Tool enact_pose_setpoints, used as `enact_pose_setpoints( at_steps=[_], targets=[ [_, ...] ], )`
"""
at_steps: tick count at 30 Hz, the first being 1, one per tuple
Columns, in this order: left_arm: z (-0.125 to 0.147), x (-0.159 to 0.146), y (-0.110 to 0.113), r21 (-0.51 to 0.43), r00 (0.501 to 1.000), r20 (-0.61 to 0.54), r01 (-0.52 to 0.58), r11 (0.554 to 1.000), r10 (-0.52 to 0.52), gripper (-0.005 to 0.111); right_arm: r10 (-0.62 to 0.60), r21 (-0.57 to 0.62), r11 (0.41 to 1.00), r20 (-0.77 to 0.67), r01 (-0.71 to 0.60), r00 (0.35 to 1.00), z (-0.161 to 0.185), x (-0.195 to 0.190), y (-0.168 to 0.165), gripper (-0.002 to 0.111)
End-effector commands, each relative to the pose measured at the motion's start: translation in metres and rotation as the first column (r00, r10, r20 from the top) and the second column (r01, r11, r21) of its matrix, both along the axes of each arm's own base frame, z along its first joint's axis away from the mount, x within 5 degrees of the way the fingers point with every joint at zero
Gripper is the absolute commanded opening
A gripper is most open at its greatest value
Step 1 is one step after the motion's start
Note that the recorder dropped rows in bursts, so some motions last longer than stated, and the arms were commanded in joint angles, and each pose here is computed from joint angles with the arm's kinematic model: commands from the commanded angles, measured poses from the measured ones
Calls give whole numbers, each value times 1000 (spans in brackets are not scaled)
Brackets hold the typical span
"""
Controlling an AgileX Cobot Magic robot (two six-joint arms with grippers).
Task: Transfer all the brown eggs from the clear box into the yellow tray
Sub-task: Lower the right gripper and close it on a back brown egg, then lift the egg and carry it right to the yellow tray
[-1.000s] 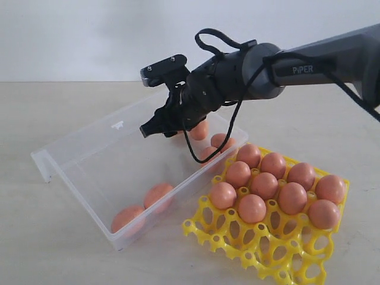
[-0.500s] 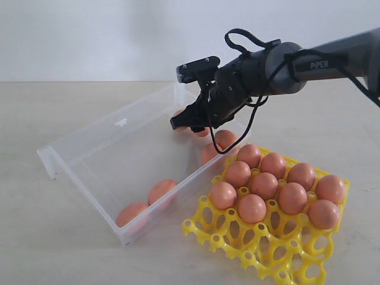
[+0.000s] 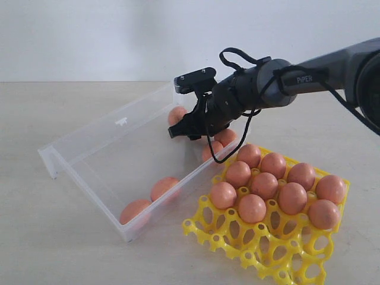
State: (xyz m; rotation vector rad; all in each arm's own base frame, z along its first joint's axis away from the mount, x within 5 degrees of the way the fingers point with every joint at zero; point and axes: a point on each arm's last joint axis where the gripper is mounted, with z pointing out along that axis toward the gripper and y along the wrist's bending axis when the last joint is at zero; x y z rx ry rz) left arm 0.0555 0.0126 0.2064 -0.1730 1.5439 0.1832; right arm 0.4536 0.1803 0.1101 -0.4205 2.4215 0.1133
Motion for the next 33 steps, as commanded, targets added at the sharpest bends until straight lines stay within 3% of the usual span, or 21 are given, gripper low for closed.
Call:
enact_pose_setpoints(
  at_steps=[1,6,12,19,26,33],
  targets=[
    [2,-1,0,6,1000,15,-1,1000,0,4,-21,-36,999,-69,19,997,-11,-3,-7,2],
    [2,-1,0,6,1000,15,-1,1000,0,4,-28,-48,999,-91,24,995,-7,-6,-7,0],
    [2,0,0,6,1000,13,0,1000,0,4,86,106,988,224,-112,971,45,-25,18,0],
    [2,0,0,6,1000,13,0,1000,0,4,143,201,950,403,-239,904,64,-73,24,0],
    [2,0,0,6,1000,13,0,1000,0,4,131,251,923,507,-292,852,89,-124,5,0],
    [2,0,0,6,1000,13,0,1000,0,4,72,213,943,618,-254,783,121,-174,-31,0]
  ],
)
